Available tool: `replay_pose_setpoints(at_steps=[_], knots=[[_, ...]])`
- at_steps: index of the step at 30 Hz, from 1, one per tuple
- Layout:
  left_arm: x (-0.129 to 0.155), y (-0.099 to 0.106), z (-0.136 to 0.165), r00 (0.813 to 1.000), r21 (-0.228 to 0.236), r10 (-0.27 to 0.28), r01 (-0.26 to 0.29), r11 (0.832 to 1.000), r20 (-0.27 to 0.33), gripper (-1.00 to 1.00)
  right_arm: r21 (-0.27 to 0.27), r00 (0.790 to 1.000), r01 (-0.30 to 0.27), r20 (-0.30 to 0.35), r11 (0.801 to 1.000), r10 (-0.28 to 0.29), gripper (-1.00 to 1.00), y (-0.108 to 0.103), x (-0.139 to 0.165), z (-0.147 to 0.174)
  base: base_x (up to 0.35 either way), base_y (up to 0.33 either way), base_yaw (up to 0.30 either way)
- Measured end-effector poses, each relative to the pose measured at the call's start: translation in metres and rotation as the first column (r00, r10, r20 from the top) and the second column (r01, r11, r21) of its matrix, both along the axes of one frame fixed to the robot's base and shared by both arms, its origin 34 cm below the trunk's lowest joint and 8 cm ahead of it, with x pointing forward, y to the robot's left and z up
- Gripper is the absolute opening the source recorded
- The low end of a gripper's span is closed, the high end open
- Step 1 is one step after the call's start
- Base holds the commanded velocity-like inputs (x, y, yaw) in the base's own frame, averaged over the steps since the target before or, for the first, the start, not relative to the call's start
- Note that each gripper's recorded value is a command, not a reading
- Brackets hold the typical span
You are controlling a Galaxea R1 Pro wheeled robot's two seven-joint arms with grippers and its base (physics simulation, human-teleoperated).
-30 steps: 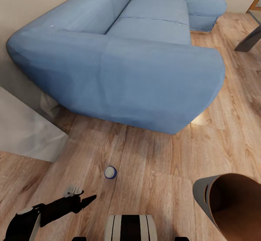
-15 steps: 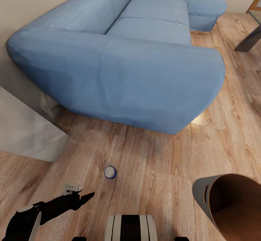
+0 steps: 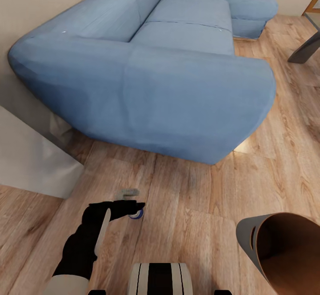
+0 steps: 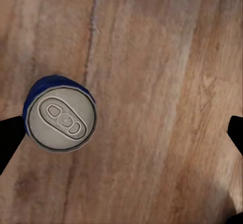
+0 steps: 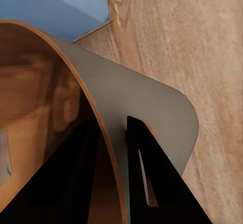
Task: Put the three can of soda from the living room inside the tash can in the kitchen.
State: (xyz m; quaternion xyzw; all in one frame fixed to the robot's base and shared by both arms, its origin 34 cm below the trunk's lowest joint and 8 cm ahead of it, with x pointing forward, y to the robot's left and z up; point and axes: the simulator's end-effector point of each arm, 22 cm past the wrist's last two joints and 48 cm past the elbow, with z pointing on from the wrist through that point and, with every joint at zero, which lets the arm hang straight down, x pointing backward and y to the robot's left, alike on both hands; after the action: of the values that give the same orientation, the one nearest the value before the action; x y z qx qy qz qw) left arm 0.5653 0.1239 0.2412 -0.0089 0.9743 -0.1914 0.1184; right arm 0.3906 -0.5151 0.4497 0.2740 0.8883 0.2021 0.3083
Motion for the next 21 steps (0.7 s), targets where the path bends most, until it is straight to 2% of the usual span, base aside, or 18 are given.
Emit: replay_pose_setpoints(at_steps=[6,9,12,13,18,21], knots=[[-0.007,-0.012,-0.018,0.998,-0.011,-0.015,0.015,1.0,-0.061,1.0,-0.004,1.0,-0.001,-0.007,1.0,0.001,-1.0,-0.002,0.001,0.001,0.0,0.0,0.0],[-0.01,-0.012,-0.028,0.997,0.0,-0.024,0.024,1.0,-0.08,1.0,-0.004,1.0,0.0,-0.008,1.0,0.0,-1.0,-0.003,0.001,0.001,0.0,0.0,0.0],[-0.016,0.007,-0.043,0.995,0.094,-0.008,0.017,0.995,-0.103,1.0,-0.008,1.0,0.001,-0.014,1.0,-0.001,-1.0,-0.004,0.0,0.0,0.0,0.0,0.0],[-0.016,0.011,-0.045,0.995,0.112,-0.003,0.015,0.994,-0.104,1.0,-0.011,1.0,0.001,-0.021,1.0,-0.001,-1.0,-0.005,-0.001,-0.001,0.0,0.0,0.0],[-0.003,0.024,-0.048,0.995,0.149,0.003,0.012,0.989,-0.102,1.0,-0.022,0.999,-0.002,-0.047,1.0,0.001,-1.0,-0.006,-0.006,-0.005,0.0,0.0,0.0],[0.008,0.022,-0.058,0.996,0.155,-0.004,0.018,0.988,-0.093,1.0,-0.025,0.999,-0.003,-0.05,1.0,0.002,-1.0,-0.007,-0.006,-0.005,0.0,0.0,0.0]])
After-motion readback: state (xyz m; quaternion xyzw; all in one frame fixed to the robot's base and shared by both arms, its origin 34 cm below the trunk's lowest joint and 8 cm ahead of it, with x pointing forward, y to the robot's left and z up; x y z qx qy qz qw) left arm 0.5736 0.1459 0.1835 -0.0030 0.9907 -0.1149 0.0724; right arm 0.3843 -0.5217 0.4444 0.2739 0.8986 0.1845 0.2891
